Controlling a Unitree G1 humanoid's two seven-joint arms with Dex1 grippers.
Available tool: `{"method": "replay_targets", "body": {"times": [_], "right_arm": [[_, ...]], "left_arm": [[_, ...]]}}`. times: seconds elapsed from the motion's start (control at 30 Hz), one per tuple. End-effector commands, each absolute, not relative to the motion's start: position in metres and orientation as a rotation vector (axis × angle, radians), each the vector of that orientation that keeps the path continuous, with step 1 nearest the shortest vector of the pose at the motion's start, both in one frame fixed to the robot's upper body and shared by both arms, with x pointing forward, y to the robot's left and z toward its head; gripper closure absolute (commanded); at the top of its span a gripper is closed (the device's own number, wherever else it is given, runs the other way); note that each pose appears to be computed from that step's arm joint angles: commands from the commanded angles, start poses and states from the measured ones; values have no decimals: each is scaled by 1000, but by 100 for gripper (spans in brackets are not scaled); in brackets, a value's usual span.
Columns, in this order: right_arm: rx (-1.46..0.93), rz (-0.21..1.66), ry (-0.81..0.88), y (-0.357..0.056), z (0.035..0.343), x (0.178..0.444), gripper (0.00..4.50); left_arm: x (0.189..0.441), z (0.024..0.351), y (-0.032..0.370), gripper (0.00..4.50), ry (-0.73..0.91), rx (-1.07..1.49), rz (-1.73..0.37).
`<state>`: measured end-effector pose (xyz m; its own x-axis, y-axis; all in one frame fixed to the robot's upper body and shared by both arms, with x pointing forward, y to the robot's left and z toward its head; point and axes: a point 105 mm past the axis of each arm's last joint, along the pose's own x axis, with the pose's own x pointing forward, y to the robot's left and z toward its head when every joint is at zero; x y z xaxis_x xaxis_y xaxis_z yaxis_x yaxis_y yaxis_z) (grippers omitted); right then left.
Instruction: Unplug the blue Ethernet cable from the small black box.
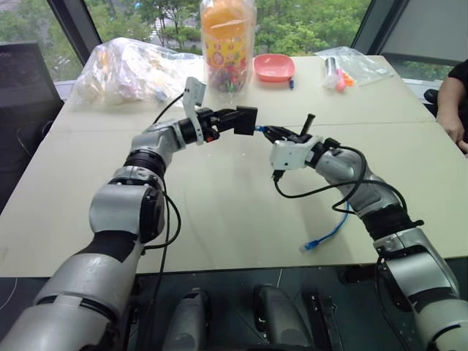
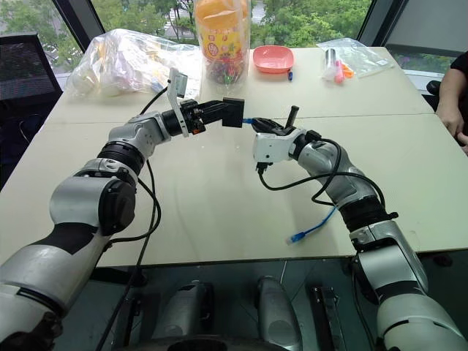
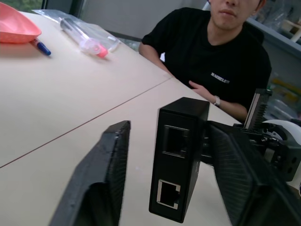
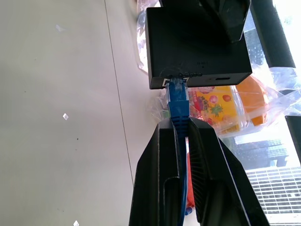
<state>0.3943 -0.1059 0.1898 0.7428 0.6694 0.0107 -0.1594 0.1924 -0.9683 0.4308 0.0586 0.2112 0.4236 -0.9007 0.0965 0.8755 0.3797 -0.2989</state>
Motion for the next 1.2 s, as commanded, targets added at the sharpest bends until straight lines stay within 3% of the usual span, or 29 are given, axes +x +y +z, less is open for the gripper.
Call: {"method": "replay_targets", "body": {"times": [0.03, 0.1, 0.27, 0.3, 0.33, 0.43, 0.5, 0.63, 0.73, 0.87, 1.2], "right_arm": [[-1246, 581, -571, -103, 213, 387, 450], [-1246, 583, -570, -102, 212, 386, 450], [-1150, 596, -510, -108, 206, 382, 450], [-1100, 588, -476, -113, 202, 382, 368], [-1060, 571, -447, -119, 199, 381, 341], [-832, 494, -357, -136, 196, 378, 201], [-543, 497, -295, -137, 193, 370, 96], [220, 620, -239, -113, 204, 342, 96], [575, 722, -212, -94, 214, 327, 96], [773, 746, -200, -78, 219, 326, 96], [833, 724, -254, -81, 232, 340, 96]], "left_arm": [[429, 231, 55, 359, 35, -309, -1175], [429, 230, 55, 401, 40, -311, -1179], [432, 226, 62, 401, 44, -328, -1141], [432, 226, 64, 401, 40, -350, -1135], [432, 226, 67, 401, 37, -370, -1130], [432, 225, 74, 401, 35, -425, -1122], [431, 225, 77, 401, 33, -447, -1133], [419, 237, 75, 401, 16, -558, -1255], [411, 251, 76, 401, -2, -697, -1331], [402, 263, 78, 401, -18, -859, -1417], [394, 261, 78, 401, 14, -903, -1459]]}}
